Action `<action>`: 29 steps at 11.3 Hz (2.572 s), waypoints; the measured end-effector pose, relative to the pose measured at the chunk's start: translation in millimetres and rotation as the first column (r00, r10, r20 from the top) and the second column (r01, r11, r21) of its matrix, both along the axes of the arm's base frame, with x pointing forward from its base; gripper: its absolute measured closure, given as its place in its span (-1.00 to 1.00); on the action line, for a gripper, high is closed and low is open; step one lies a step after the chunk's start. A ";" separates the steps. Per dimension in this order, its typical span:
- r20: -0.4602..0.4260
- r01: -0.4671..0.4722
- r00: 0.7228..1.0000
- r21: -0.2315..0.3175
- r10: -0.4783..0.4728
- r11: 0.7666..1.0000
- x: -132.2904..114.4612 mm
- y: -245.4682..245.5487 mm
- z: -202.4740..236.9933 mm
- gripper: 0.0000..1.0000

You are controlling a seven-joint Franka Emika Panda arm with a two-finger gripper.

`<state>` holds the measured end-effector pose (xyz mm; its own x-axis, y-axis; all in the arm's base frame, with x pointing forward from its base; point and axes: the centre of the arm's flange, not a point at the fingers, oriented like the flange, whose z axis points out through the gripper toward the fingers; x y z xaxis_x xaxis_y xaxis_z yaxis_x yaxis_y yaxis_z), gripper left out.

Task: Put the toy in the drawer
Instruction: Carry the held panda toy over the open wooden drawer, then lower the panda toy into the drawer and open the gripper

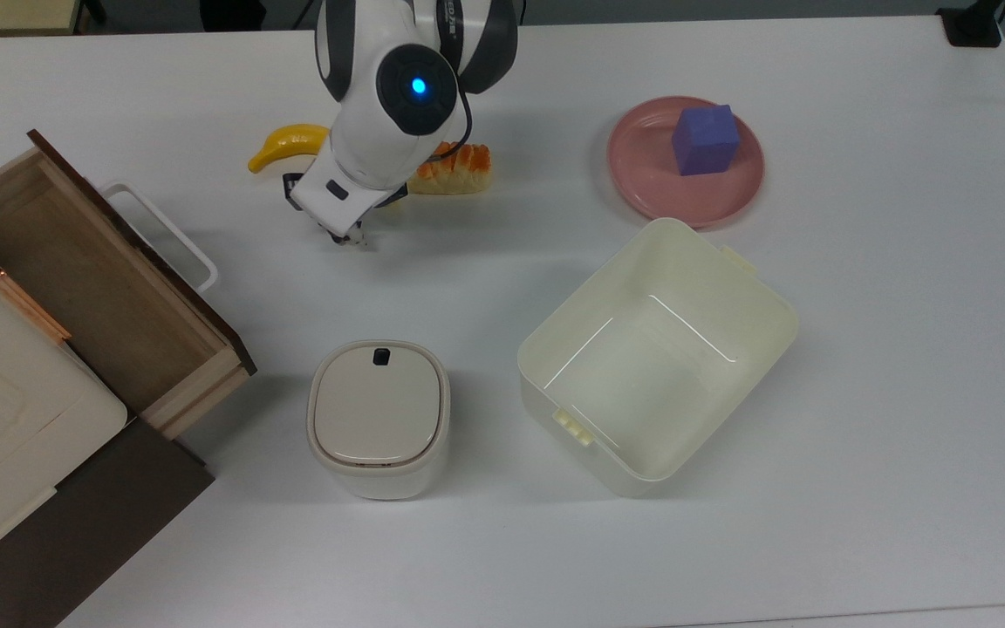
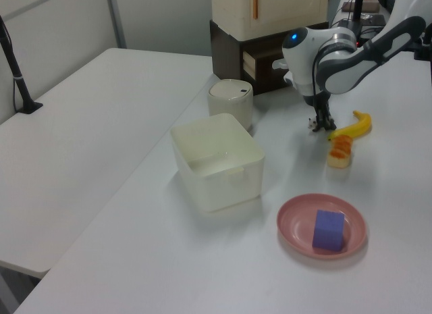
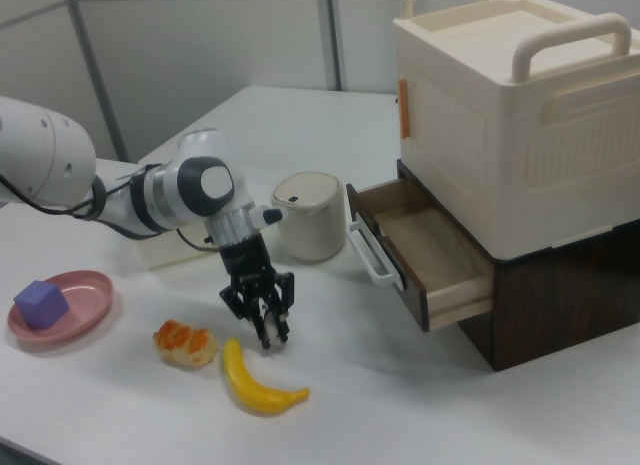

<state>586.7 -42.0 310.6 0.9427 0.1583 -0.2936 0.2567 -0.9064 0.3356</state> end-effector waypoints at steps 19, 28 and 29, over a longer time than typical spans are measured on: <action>0.592 0.353 0.627 0.364 -0.507 0.862 42.6 -182.5 228.4 0.19; 0.661 0.412 0.537 0.337 -0.524 0.847 34.1 -250.4 211.1 -0.79; 0.662 0.411 0.539 0.333 -0.521 0.848 34.1 -250.3 211.2 -1.00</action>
